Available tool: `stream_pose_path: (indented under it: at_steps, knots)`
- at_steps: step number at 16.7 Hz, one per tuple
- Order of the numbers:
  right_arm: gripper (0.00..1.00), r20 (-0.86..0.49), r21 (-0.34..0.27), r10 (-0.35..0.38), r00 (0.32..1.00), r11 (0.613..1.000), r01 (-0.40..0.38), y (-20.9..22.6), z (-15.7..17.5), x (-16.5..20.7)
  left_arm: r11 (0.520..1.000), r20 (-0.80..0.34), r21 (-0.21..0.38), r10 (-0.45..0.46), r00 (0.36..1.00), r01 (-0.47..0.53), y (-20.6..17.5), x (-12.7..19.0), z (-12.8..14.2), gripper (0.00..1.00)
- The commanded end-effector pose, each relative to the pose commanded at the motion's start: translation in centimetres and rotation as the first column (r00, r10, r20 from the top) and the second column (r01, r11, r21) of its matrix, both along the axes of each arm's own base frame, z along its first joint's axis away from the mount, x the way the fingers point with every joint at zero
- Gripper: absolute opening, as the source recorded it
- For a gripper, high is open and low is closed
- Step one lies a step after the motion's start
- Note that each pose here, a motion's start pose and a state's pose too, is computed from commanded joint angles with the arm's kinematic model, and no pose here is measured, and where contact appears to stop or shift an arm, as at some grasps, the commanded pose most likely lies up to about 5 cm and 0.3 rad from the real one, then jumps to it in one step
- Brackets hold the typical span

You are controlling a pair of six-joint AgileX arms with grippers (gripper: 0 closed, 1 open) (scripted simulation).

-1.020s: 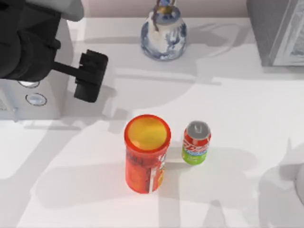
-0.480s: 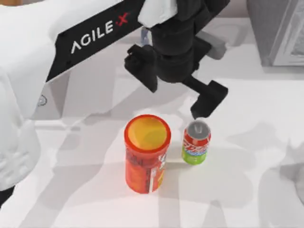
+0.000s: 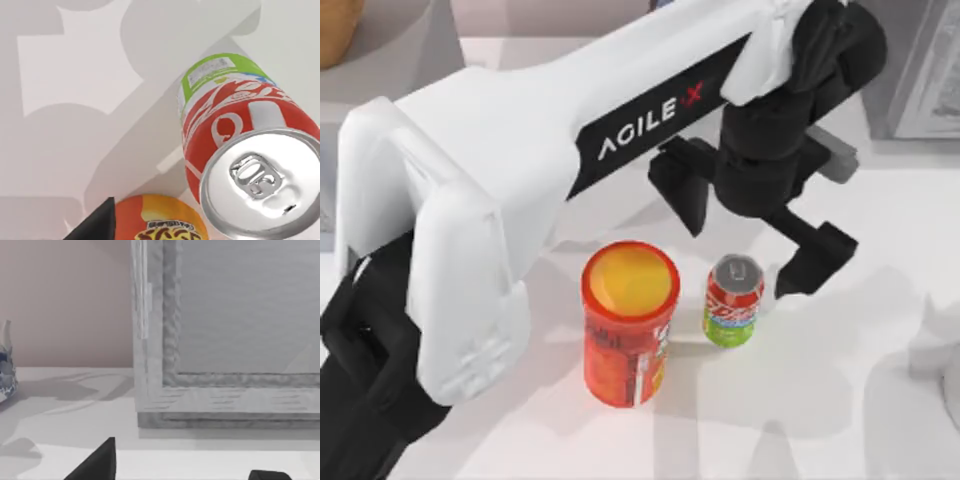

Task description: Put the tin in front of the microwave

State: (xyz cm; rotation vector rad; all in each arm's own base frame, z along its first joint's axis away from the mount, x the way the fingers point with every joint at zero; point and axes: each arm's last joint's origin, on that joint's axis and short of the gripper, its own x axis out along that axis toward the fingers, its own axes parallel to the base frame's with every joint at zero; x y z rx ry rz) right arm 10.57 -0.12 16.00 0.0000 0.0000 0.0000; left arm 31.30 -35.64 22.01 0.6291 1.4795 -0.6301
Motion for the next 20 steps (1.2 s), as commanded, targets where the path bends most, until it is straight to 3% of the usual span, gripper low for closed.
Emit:
stream_pose_path:
  at_steps: [5, 12, 17, 20]
  knots:
    - [1.0, 0.0, 0.0, 0.0, 1.0, 1.0, 0.0, 0.0, 0.0, 0.0, 1.0, 0.001, -0.001, 0.002, 1.0, -0.002, 0.1, 0.2, -0.4, 1.0]
    - [1.0, 0.0, 0.0, 0.0, 1.0, 1.0, 0.0, 0.0, 0.0, 0.0, 1.0, -0.001, 0.001, 0.0, 1.0, 0.0, 0.0, 0.0, -5.4, 1.0]
    - [1.0, 0.0, 0.0, 0.0, 1.0, 1.0, 0.0, 0.0, 0.0, 0.0, 1.0, 0.0, 0.0, 0.0, 1.0, 0.0, 0.0, 0.0, -6.0, 1.0]
    - [1.0, 0.0, 0.0, 0.0, 1.0, 1.0, 0.0, 0.0, 0.0, 0.0, 1.0, 0.0, 0.0, 0.0, 1.0, 0.0, 0.0, 0.0, -6.0, 0.77]
